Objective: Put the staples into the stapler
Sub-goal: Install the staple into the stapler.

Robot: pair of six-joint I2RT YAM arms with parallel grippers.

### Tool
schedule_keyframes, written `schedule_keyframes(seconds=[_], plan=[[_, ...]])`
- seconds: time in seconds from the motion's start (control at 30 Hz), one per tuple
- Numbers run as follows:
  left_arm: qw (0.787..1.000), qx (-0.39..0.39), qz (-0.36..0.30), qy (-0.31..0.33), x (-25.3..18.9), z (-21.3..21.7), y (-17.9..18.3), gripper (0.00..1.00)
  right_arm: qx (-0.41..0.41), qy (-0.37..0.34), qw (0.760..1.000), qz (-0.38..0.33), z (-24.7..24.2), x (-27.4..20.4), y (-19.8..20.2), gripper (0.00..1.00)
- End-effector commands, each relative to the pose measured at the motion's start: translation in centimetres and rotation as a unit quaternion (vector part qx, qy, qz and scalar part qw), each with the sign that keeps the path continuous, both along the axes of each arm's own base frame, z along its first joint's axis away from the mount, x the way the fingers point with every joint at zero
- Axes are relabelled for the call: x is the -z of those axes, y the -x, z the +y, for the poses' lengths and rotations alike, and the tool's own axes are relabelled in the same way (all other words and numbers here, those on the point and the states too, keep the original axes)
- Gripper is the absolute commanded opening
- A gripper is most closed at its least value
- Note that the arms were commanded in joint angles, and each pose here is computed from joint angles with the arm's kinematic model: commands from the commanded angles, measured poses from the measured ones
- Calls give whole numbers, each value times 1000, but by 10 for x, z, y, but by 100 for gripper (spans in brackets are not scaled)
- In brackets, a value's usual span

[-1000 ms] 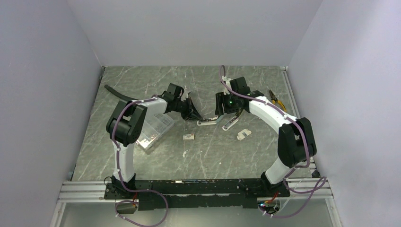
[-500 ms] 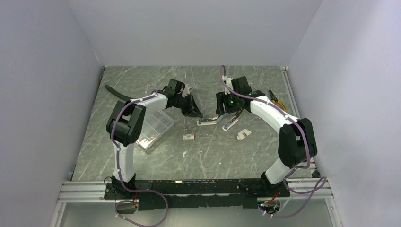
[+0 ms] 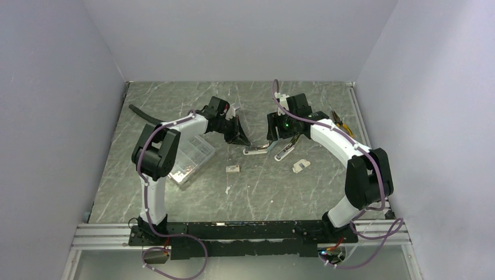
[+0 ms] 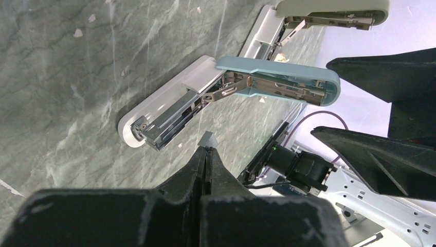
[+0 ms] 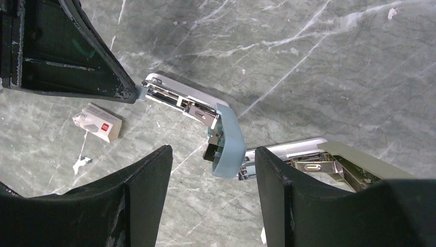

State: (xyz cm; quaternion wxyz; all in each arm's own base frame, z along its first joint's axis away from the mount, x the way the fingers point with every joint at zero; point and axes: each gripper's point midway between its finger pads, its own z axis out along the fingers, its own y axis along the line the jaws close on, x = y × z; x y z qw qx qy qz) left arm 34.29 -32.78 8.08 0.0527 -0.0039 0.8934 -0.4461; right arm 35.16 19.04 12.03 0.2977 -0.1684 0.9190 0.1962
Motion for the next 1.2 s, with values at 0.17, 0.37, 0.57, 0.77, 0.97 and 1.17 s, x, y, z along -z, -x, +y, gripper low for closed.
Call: schedule_keyframes(seconds=[0.17, 0.37, 0.57, 0.77, 0.97, 1.17], plan=[[1000, 14, -14, -7, 3, -6, -6, 3, -5, -18, 999, -41, 3, -28, -10, 64], [1000, 19, -10, -12, 8, -7, -2, 3, -4, -19, 999, -42, 2, -30, -10, 64], [1000, 25, -7, -16, 11, -9, 1, 3, -5, -20, 999, -42, 2, -29, -10, 64], [1000, 24, -5, -17, 13, -9, 0, 3, -7, -21, 999, -39, 3, -27, -9, 64], [1000, 26, -7, -17, 11, -10, -1, 3, -10, -23, 999, -36, 4, -24, -8, 64], [999, 27, -4, -17, 13, -10, -1, 3, -10, -24, 999, -36, 4, -25, -8, 64]])
